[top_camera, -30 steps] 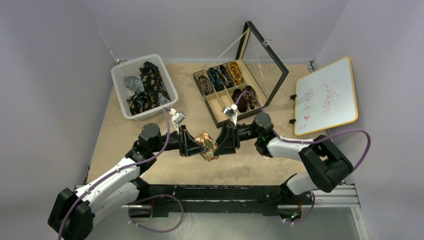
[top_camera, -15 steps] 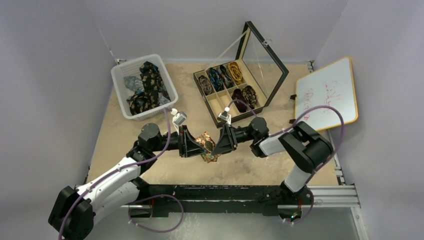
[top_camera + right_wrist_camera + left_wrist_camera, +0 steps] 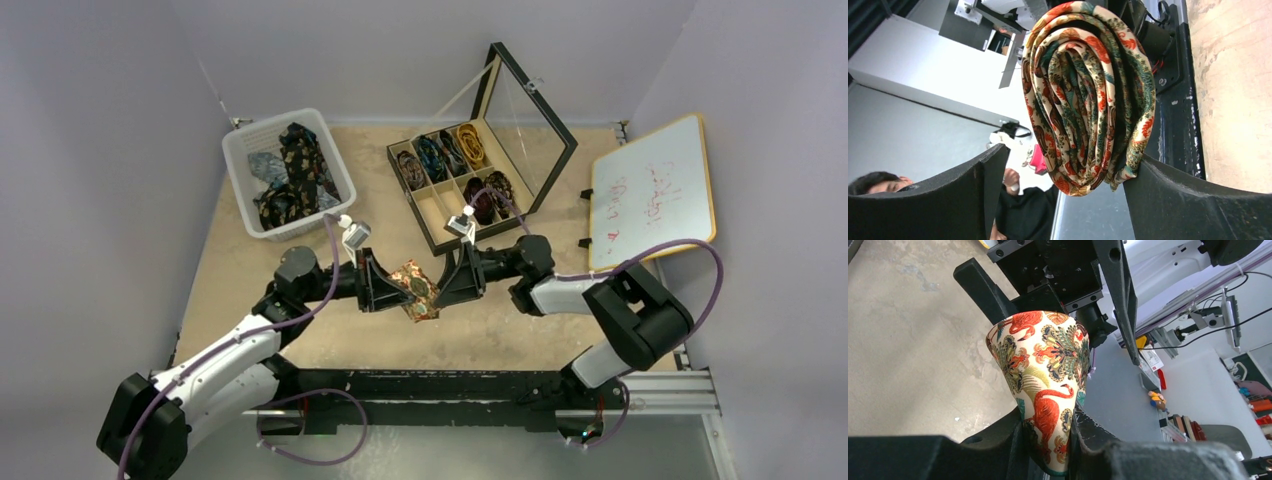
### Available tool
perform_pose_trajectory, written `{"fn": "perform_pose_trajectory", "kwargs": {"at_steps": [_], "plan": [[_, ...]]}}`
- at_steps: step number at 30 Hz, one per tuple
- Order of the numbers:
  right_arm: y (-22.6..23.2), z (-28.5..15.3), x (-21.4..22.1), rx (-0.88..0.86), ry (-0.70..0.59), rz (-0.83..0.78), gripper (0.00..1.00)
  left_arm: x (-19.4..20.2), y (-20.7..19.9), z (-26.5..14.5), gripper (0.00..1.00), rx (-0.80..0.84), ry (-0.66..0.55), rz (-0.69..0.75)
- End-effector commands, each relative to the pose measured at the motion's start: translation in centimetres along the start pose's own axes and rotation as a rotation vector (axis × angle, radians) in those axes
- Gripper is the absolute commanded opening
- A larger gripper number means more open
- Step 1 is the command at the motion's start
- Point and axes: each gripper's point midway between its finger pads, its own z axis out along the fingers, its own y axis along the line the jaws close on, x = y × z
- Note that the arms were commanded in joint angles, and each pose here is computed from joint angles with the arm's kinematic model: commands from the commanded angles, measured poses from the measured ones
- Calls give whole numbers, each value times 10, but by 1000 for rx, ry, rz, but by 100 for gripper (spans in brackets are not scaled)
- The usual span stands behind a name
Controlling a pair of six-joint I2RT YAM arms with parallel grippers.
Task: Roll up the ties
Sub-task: Roll the tie at the center of the board.
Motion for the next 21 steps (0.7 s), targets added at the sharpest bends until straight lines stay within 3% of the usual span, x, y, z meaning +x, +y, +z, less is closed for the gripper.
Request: {"fn": "perform_pose_trajectory", "kwargs": {"at_steps": [1, 5, 6, 9, 17, 21], "plan": [[44, -1, 12, -144, 24, -490, 84, -24, -15, 4, 0, 47, -58, 43], [36, 3, -1, -76, 10, -484, 82, -27, -25, 3, 0, 95, -73, 46], [30, 6, -13, -30, -14, -554, 81, -27, -28, 2, 0, 104, -74, 47], [-1, 14, -44, 231, -34, -571, 83, -27, -30, 1, 0, 110, -75, 48], [3, 16, -49, 258, -19, -598, 81, -23, -36, -2, 0, 147, -81, 56], [5, 13, -46, 279, -1, -624, 90, -24, -36, -2, 0, 133, -82, 51]]}}
